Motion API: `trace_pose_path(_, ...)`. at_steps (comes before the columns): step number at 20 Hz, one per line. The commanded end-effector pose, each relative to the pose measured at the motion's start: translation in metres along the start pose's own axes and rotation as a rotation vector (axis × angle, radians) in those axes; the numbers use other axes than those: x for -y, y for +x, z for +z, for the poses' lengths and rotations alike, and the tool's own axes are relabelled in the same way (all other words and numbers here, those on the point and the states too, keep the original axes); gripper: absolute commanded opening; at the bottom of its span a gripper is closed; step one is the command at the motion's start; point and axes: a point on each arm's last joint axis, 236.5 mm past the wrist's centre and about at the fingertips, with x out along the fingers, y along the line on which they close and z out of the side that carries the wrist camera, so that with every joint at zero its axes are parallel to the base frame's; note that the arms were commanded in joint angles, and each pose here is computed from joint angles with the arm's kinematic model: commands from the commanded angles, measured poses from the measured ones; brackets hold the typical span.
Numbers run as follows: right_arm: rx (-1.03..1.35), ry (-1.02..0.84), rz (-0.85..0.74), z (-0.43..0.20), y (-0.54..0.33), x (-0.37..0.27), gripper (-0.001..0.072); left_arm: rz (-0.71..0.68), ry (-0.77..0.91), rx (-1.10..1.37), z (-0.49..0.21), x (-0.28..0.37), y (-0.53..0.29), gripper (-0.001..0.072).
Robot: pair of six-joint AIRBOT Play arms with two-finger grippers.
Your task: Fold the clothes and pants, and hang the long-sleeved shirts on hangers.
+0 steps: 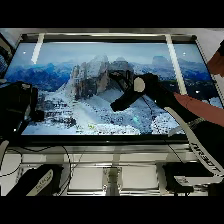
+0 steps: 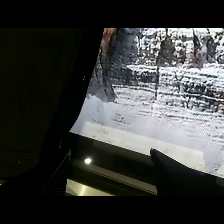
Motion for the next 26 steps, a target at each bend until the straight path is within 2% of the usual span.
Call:
trace_pose_path(1,-0.005,0.0,0.003,-0.001,0.001,-0.001,0.0034,0.0,0.0,0.0,0.0,0.0,0.0,0.0569)
trace_pose_path(18,-0.037,0.018,0.006,-0.008,0.001,-0.002,0.0033,-0.003,0.0,0.011,0.002,0.001,0.0,0.0569)
trace_pose_path(22,-0.035,0.022,0.007,-0.008,0.001,-0.002,0.0033,-0.011,0.005,0.103,0.024,0.003,-0.001,0.0569)
trace_pose_path(25,-0.034,0.046,0.01,-0.008,0.001,-0.003,0.0033,0.083,0.046,0.18,0.043,-0.024,-0.002,0.0569)
trace_pose_path(26,-0.033,0.047,0.014,-0.007,0.001,-0.004,0.0033,0.119,0.014,0.21,0.049,-0.044,0.0,0.0568)
